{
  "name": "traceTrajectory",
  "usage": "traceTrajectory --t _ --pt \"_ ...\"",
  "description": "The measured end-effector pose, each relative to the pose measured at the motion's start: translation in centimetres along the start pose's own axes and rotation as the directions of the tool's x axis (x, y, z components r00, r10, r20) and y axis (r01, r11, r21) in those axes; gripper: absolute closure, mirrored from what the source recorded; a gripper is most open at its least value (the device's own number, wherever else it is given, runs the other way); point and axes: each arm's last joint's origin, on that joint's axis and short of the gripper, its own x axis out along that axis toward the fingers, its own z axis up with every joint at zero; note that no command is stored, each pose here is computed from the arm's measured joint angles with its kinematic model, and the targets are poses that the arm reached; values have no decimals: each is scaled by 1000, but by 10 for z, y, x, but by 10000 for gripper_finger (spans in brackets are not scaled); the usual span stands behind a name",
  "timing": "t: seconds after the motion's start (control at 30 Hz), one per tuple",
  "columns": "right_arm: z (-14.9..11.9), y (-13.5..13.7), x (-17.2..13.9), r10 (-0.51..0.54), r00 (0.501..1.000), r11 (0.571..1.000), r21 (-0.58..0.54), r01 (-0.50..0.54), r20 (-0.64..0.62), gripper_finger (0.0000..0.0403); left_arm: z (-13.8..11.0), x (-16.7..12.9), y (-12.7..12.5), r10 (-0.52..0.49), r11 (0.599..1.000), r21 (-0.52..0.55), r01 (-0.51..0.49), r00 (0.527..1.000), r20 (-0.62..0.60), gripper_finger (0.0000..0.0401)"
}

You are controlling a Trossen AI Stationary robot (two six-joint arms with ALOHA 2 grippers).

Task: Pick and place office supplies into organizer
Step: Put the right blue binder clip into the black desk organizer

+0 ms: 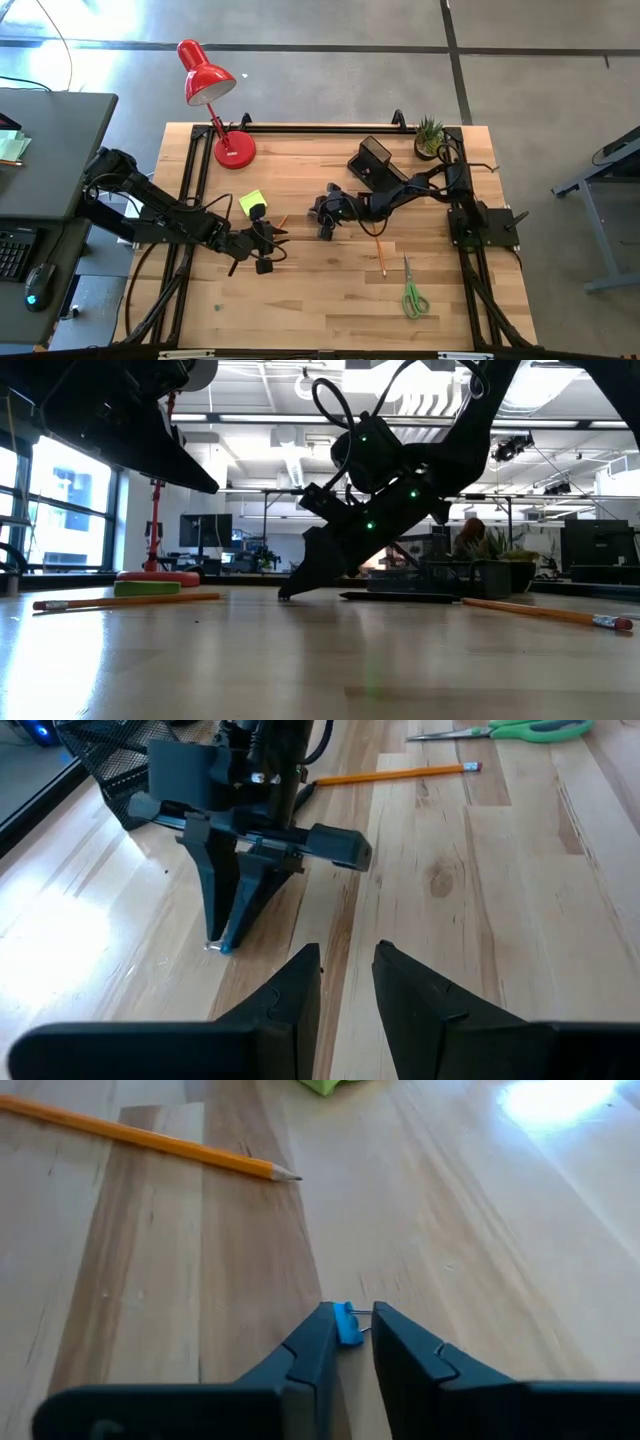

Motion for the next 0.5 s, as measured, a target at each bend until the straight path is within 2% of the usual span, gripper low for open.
traceTrajectory --t 0.2,0.5 --pt "0 2 0 25 1000 999 -21 -26 -3 397 0 0 0 0 1000 0 0 1000 0 316" --pt "-1 8 -1 32 999 998 -60 -33 -14 400 0 0 0 1 1000 1 -1 1000 -2 316"
